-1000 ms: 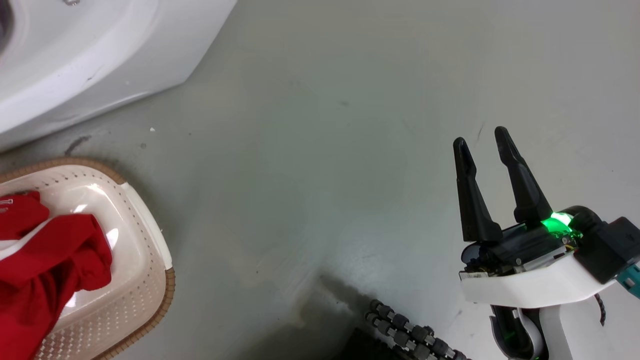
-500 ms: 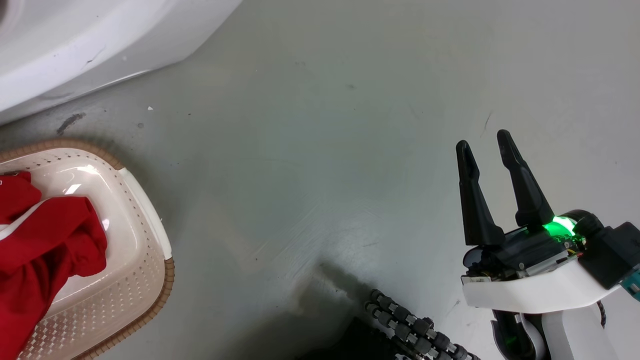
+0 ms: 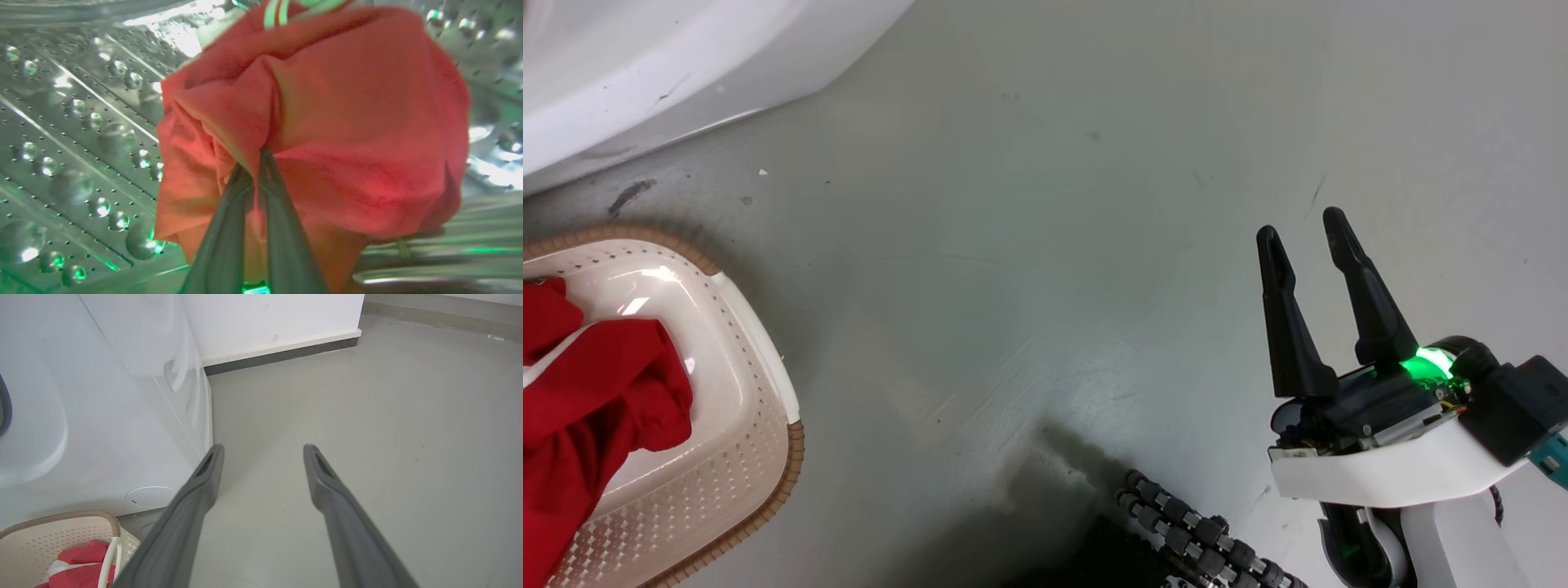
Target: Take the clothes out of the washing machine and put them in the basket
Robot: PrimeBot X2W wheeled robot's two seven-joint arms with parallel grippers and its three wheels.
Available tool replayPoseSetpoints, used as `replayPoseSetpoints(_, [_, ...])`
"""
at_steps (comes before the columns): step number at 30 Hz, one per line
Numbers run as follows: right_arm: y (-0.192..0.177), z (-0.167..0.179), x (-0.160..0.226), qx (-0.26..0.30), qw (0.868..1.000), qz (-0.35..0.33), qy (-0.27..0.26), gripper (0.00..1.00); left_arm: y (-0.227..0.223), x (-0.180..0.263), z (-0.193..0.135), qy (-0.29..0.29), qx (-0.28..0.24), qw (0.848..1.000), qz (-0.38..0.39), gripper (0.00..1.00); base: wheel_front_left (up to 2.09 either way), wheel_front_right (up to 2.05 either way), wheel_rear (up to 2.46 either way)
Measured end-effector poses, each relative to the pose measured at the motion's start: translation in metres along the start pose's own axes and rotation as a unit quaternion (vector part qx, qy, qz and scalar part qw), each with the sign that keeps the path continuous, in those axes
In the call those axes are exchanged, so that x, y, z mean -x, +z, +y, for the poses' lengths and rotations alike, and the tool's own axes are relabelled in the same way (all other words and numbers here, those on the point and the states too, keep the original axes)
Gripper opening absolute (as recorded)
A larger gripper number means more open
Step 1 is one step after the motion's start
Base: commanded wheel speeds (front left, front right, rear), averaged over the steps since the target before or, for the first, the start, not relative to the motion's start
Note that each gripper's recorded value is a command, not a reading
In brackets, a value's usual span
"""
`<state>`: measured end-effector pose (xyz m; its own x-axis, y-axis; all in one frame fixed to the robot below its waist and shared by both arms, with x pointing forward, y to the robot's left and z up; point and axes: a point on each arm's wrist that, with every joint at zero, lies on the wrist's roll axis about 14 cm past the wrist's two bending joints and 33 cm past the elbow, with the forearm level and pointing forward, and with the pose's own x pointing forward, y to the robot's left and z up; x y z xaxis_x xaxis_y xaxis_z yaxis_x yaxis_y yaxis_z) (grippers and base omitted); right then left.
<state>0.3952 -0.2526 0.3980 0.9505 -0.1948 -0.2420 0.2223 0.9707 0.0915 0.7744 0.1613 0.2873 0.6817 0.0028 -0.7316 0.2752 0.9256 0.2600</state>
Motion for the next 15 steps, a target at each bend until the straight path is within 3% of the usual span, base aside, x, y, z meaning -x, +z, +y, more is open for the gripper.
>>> replayPoseSetpoints(15, [0.024, 0.004, -0.002, 0.0, 0.999, -0.035, 0.013, 1.0, 0.035, 0.018, 0.011, 0.033, 0.043, 0.986, -0.157, 0.0, 0.0, 0.0, 0.0])
